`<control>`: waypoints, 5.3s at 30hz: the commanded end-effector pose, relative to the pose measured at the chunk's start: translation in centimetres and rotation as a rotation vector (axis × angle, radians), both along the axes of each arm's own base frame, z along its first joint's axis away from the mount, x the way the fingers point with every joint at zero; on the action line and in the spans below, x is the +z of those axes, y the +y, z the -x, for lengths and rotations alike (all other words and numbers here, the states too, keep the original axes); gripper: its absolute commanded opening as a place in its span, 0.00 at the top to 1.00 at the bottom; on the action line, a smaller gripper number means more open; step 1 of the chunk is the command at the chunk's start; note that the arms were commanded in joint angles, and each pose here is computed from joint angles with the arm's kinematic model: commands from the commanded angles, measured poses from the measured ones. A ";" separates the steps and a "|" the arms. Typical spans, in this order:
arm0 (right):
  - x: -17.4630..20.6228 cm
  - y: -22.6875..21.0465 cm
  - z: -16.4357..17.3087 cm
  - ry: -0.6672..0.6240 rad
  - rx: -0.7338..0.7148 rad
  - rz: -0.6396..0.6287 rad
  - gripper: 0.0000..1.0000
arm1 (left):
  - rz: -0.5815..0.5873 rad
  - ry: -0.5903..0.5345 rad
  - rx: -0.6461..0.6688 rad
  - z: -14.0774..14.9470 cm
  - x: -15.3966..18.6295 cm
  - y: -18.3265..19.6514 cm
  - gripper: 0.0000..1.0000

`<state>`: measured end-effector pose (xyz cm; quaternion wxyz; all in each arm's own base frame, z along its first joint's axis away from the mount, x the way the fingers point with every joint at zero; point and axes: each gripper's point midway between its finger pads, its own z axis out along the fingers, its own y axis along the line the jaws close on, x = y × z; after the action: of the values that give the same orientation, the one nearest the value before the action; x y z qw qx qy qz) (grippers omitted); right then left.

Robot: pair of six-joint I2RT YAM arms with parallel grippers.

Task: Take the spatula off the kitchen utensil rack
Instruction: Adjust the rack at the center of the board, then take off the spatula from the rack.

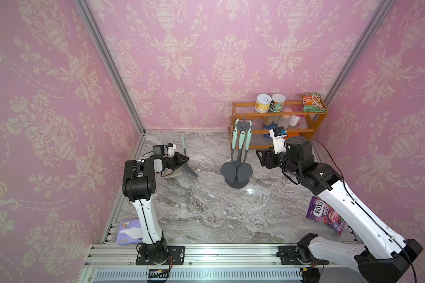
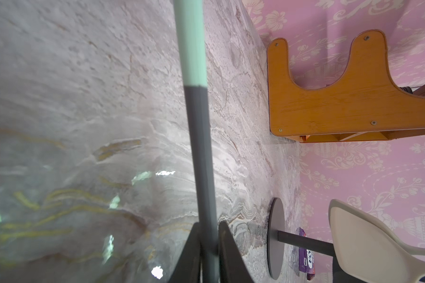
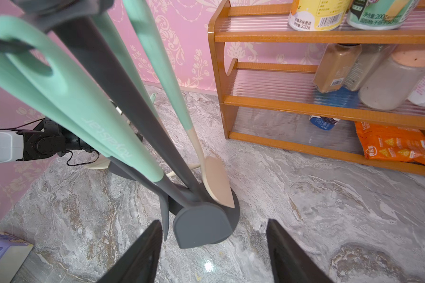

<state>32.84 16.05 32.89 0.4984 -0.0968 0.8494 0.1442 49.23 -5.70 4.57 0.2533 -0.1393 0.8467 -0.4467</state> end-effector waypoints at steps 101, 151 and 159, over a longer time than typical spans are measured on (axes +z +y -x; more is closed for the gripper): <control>-0.6 6.4 -4.3 -0.444 0.349 0.049 0.53 | -0.300 -1.197 -0.406 13.0 29.6 -25.1 0.45; -1.7 5.8 -4.4 -0.399 0.340 0.039 0.95 | -0.572 -1.211 -0.249 14.4 30.8 -19.7 0.88; -1.5 5.6 -4.0 -0.407 0.338 0.036 0.94 | -0.618 -1.214 -0.191 14.4 31.9 -18.5 0.89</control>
<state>37.14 22.34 31.90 0.6318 -0.2852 0.6952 0.1902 35.04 -25.43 34.44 0.6433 0.3002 0.6645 -0.2334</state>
